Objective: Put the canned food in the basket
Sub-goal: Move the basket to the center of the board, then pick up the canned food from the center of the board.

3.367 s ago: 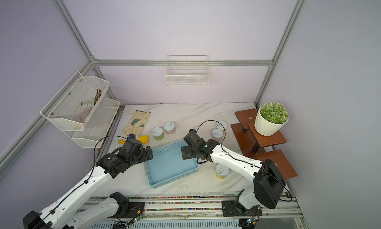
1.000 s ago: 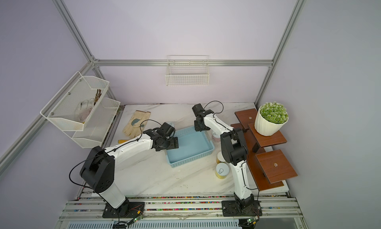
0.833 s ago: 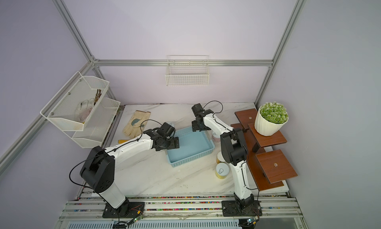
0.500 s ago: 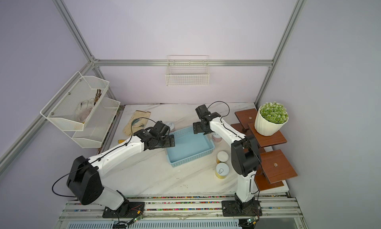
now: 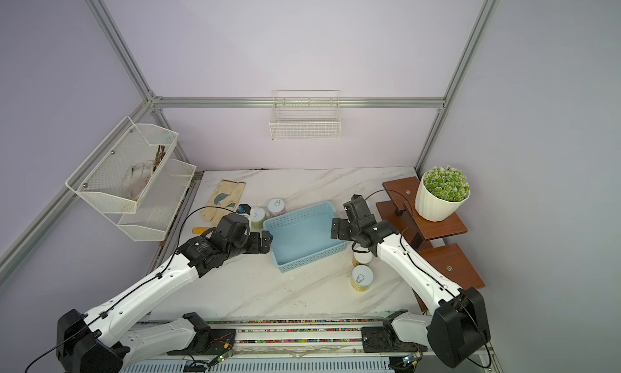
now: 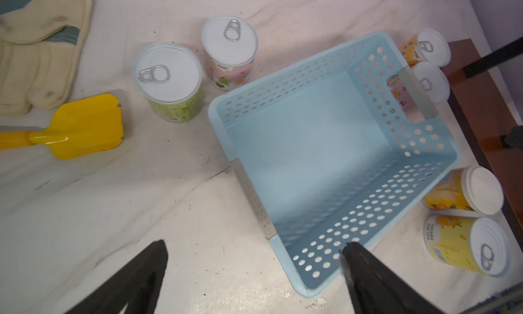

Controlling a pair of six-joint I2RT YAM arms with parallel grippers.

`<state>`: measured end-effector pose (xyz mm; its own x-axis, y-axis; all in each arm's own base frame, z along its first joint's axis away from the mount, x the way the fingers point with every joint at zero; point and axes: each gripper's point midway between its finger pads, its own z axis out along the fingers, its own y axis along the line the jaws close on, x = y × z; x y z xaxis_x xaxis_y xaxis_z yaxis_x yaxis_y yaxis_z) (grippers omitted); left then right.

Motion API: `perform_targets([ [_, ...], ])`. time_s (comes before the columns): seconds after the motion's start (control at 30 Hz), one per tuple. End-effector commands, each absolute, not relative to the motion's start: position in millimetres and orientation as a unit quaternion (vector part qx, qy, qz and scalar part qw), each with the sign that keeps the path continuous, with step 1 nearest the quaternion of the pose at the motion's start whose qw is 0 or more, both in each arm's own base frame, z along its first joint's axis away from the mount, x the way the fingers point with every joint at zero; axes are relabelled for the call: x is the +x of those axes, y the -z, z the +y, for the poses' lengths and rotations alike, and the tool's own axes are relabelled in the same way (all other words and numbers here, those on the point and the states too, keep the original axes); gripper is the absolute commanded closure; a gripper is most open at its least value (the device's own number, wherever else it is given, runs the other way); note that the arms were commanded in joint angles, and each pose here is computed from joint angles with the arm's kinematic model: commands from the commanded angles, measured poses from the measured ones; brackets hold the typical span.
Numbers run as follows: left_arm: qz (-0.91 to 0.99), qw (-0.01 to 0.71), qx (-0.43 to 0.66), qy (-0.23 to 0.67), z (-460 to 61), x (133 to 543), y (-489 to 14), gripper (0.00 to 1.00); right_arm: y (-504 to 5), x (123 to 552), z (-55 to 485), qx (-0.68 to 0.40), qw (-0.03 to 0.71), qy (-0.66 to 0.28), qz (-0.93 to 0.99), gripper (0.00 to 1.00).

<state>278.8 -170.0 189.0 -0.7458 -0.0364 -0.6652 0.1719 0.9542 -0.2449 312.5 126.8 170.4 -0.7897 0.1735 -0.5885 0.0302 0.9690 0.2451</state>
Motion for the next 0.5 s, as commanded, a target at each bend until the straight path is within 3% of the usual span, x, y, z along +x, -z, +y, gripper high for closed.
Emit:
perform_targets([
  [0.0,0.877,0.396,0.106,0.248,-208.1,276.1,-222.6,0.0,-167.8,290.3,113.7,0.101,0.31,-0.103,0.94,0.01],
  [0.23,0.852,0.404,0.157,0.294,-249.2,269.3,-227.5,0.0,-135.8,224.0,82.8,0.147,0.236,-0.02,0.96,0.01],
  [0.47,0.826,0.393,0.226,0.334,-301.5,253.8,-226.7,0.0,-114.0,188.5,63.7,0.158,0.168,0.022,0.973,0.01],
])
